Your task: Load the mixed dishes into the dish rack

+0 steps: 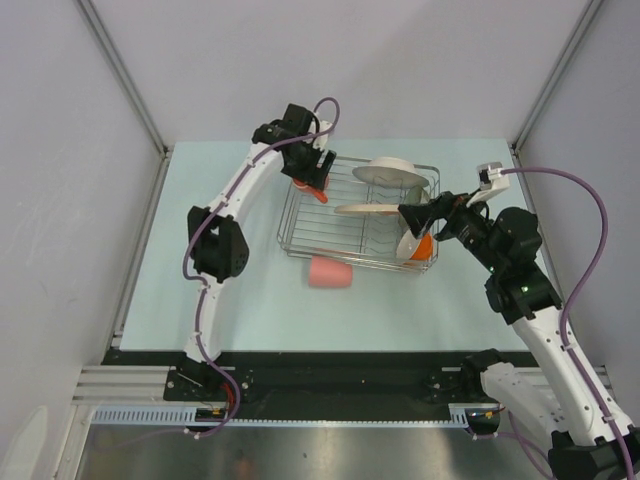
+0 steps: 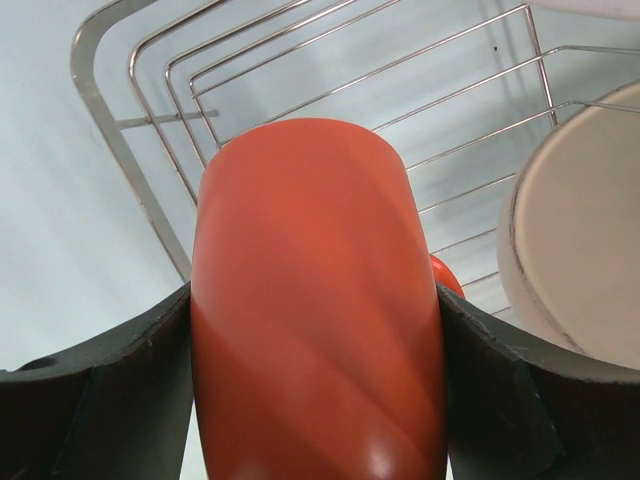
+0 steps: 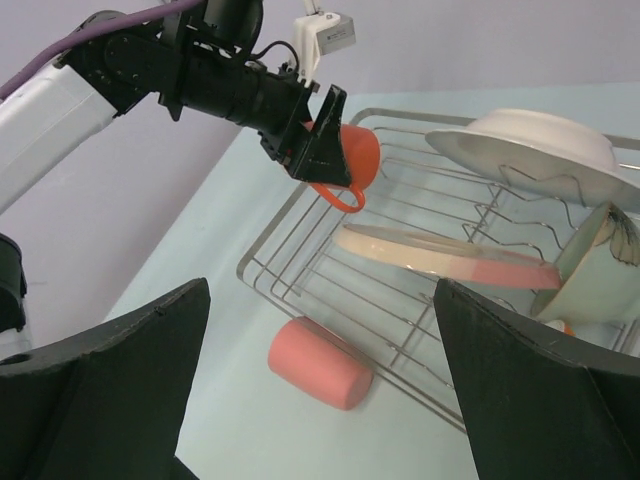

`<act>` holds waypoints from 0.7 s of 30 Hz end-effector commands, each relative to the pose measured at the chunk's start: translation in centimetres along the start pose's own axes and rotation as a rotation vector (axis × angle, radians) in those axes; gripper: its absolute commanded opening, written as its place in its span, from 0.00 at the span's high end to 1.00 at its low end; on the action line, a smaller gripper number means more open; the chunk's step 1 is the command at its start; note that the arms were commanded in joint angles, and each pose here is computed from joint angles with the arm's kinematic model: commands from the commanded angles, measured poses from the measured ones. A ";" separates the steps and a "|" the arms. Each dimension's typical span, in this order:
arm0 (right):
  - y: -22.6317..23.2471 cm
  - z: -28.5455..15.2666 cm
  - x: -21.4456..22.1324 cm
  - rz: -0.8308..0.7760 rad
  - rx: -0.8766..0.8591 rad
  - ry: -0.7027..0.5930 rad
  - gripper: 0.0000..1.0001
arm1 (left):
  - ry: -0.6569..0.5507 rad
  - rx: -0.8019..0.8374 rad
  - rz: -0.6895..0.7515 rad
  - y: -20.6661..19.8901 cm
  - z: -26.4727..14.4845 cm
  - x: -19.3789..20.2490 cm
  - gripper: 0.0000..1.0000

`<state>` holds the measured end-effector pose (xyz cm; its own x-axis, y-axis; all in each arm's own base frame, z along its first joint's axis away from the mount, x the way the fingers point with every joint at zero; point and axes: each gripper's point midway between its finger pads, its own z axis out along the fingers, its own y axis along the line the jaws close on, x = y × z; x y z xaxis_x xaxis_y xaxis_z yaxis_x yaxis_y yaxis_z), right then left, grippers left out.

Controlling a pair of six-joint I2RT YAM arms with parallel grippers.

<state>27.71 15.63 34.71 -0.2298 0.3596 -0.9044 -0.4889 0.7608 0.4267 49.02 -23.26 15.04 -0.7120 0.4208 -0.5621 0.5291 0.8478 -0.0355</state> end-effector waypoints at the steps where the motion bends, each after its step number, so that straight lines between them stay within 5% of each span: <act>1: 0.1 -1.1 -1.2 -0.023 0.015 -0.045 0.00 | -0.065 -0.043 0.077 -0.3 -0.4 -1.9 1.00; 21: -0.7 -1.3 -0.5 -0.006 0.046 -0.035 0.00 | 0.057 -0.062 0.138 0.4 6.3 1.7 1.00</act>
<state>27.13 14.57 34.20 -0.2235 0.3636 -0.9043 -0.4552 0.7815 0.4267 49.58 -24.32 8.72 -0.6978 0.5316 -0.4801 0.5833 0.8107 0.0500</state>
